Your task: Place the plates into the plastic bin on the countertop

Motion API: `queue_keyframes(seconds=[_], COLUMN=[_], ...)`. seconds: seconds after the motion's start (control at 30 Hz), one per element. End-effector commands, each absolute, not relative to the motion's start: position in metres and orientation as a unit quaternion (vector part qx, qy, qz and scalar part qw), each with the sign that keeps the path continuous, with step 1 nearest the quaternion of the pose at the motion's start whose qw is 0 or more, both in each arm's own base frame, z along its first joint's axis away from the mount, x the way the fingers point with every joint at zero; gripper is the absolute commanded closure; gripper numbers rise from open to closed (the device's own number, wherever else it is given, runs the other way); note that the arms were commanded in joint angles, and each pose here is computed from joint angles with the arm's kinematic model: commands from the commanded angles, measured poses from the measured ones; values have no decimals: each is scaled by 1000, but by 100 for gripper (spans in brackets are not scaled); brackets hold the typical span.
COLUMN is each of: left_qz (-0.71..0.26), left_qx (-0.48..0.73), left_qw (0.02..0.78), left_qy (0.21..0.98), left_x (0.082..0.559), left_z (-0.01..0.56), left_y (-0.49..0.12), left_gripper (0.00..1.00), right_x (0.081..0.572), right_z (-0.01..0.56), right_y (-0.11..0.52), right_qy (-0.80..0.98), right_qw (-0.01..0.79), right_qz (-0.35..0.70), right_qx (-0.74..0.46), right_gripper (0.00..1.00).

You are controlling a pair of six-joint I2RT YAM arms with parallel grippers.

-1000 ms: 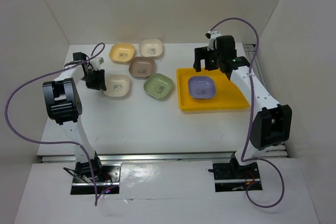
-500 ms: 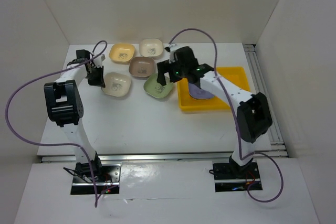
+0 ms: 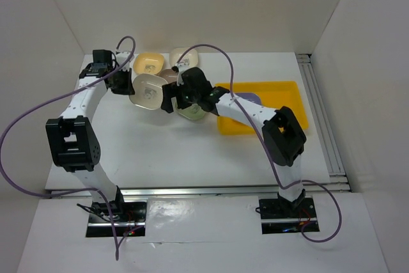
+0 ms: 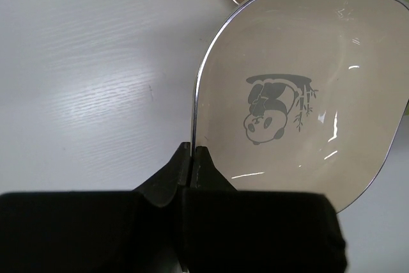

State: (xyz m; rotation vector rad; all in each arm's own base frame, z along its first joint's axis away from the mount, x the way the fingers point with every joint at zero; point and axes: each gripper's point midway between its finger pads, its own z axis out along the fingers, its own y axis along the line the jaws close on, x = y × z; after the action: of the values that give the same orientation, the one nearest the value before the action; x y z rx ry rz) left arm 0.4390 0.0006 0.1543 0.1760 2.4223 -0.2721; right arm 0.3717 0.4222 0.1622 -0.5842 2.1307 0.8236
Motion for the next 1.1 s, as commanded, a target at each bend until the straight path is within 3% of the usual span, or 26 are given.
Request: queue_keyframes(seconds=[0.0, 0.23, 0.37, 0.4, 0.47, 0.53, 0.57, 0.7, 0.73, 0.77, 0.83, 1.07], left_qz=[-128, -185, -210, -214, -216, -219, -224, -239, -241, -239, -239, -223], left_qx=[72, 82, 85, 87, 94, 100, 107, 129, 137, 141, 147, 138], left_qw=[351, 366, 369, 367, 370, 369, 372, 376, 384, 398, 407, 419], left_qy=[925, 908, 901, 901, 899, 898, 895, 886, 881, 875, 869, 869], left_x=[431, 424, 419, 418, 416, 415, 413, 412, 411, 415, 420, 462], left_z=[166, 193, 205, 205, 210, 210, 214, 224, 233, 245, 254, 255], left_y=[-13, -44, -60, -66, -72, -78, -83, -97, -102, -102, -106, -102], left_gripper=[100, 100, 100, 100, 100, 100, 93, 47, 18, 7, 0, 0], right_x=[393, 412, 414, 416, 415, 417, 419, 419, 417, 418, 425, 434], right_z=[195, 173, 154, 153, 160, 169, 176, 196, 201, 197, 217, 223], right_y=[441, 440, 440, 438, 438, 436, 430, 413, 409, 395, 365, 230], right_qy=[805, 817, 831, 832, 829, 825, 824, 825, 824, 831, 828, 865], right_qw=[424, 437, 431, 434, 437, 446, 457, 469, 474, 472, 487, 468], right_qz=[361, 337, 313, 309, 312, 311, 302, 287, 285, 272, 259, 156], right_qx=[-204, -165, -159, -156, -156, -152, -142, -128, -124, -116, -99, -94], right_gripper=[0, 1, 15, 21, 44, 75, 88, 100, 100, 100, 100, 100])
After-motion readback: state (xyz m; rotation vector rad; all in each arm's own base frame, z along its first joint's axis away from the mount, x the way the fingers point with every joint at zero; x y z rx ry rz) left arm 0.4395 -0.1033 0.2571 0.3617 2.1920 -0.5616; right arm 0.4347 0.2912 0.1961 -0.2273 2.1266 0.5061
